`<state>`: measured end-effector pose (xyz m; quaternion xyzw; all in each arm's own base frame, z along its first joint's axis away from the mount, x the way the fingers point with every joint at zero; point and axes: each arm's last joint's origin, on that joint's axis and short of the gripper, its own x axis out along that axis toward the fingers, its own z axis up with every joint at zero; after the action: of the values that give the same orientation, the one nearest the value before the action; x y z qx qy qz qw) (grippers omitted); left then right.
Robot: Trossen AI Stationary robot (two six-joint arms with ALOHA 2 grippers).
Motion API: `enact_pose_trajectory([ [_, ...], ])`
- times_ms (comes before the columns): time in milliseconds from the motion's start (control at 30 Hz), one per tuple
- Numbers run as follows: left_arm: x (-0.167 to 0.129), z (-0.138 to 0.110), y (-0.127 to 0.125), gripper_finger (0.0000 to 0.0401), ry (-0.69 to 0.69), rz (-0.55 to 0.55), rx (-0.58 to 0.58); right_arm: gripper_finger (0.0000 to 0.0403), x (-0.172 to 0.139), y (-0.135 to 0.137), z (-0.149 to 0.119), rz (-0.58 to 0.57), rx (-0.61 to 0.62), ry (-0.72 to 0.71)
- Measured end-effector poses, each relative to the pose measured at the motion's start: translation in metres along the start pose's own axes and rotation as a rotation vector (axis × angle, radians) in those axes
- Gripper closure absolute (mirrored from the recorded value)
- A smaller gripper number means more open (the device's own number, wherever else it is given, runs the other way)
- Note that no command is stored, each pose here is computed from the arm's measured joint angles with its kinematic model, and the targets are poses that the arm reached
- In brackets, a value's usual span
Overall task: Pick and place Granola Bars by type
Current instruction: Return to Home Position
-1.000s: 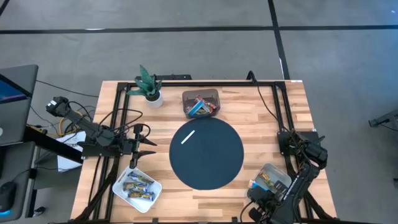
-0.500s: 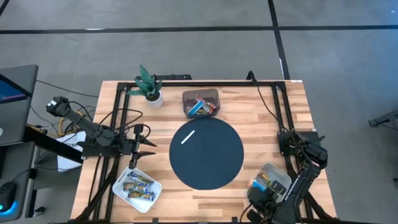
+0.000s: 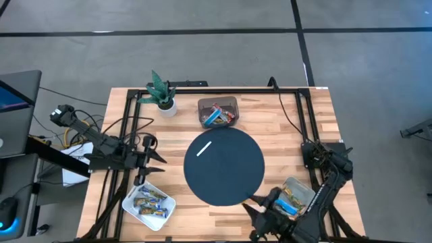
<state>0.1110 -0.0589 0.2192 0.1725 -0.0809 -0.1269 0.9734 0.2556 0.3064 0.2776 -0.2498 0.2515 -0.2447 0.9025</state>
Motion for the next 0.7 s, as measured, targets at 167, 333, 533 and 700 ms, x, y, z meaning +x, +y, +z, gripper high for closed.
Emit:
enact_pose_trajectory([
  [167, -0.002, 0.015, 0.011, 0.0264, -0.11, 0.206, -0.087, 0.0253, 0.026, -0.023, 0.011, -0.205, -0.058, -0.136],
  [333, -0.003, 0.027, 0.019, 0.0264, -0.159, 0.287, -0.048, 0.0266, 0.052, -0.072, 0.025, -0.279, 0.026, -0.081],
  [533, 0.003, 0.037, 0.021, 0.0264, -0.161, 0.278, -0.041, 0.0284, 0.071, -0.119, 0.029, -0.353, 0.048, -0.023],
  [700, 0.015, 0.047, 0.021, 0.0264, -0.172, 0.272, -0.091, 0.0294, 0.089, -0.138, 0.031, -0.415, 0.09, 0.0],
])
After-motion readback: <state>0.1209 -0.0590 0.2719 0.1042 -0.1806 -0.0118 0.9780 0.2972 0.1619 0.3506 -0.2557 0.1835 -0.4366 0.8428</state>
